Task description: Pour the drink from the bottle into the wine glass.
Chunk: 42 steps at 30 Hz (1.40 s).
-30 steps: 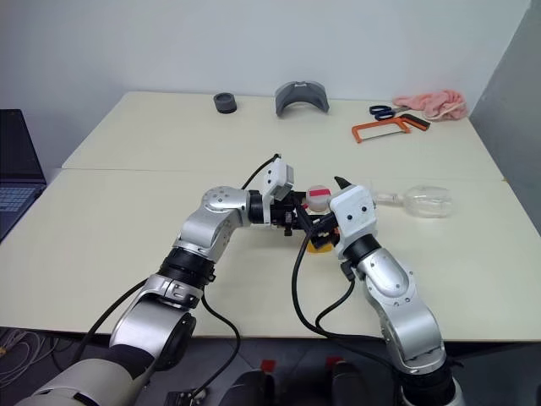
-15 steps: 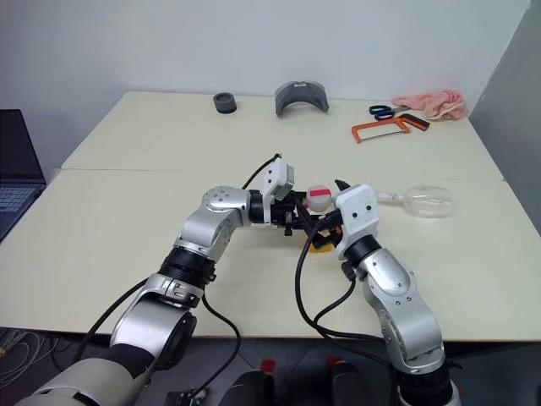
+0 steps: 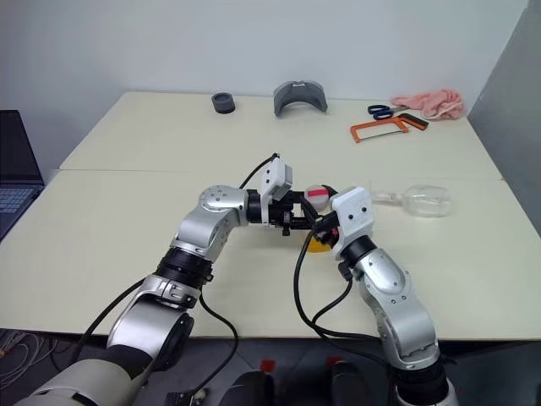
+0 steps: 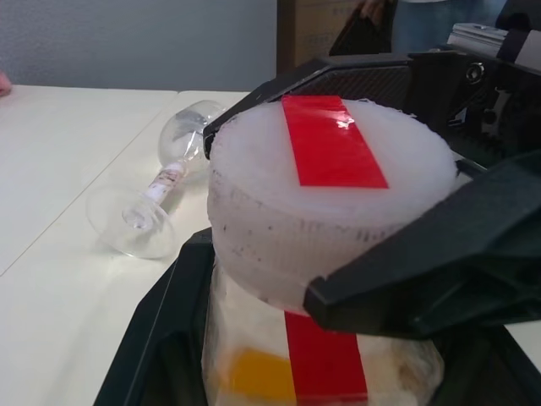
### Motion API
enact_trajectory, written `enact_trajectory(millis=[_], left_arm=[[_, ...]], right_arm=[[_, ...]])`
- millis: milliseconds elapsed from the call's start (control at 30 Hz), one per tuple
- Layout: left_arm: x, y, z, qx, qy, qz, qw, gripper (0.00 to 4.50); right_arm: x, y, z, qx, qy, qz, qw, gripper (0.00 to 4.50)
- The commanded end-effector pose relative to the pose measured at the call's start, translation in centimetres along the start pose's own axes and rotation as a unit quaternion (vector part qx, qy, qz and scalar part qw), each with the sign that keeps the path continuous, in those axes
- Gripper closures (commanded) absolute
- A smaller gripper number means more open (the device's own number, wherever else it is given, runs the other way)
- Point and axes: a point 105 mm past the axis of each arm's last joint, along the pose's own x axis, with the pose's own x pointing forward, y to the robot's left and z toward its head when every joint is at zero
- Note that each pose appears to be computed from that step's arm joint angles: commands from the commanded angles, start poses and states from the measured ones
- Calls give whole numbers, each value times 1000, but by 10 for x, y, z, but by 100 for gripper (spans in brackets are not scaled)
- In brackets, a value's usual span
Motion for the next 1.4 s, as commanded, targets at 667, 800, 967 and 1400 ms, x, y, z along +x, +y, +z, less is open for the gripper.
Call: enact_trajectory(millis=[667,800,967,1400], left_arm=[[-19,-11,11,11,5,-50,999,231],[-19,-13,10,8,2,-47,999,231],[-18,-14,10,1,-3,-47,999,231],[-15,-12,9,8,8,-59,998,231]], right_arm=[[-18,-29,31,33,45,320,946,102],[-26,-25,37,2,24,274,961,102],[-19,-17,43,-68,-18,172,983,102],[-12,15,38,-60,-30,186,980,102]])
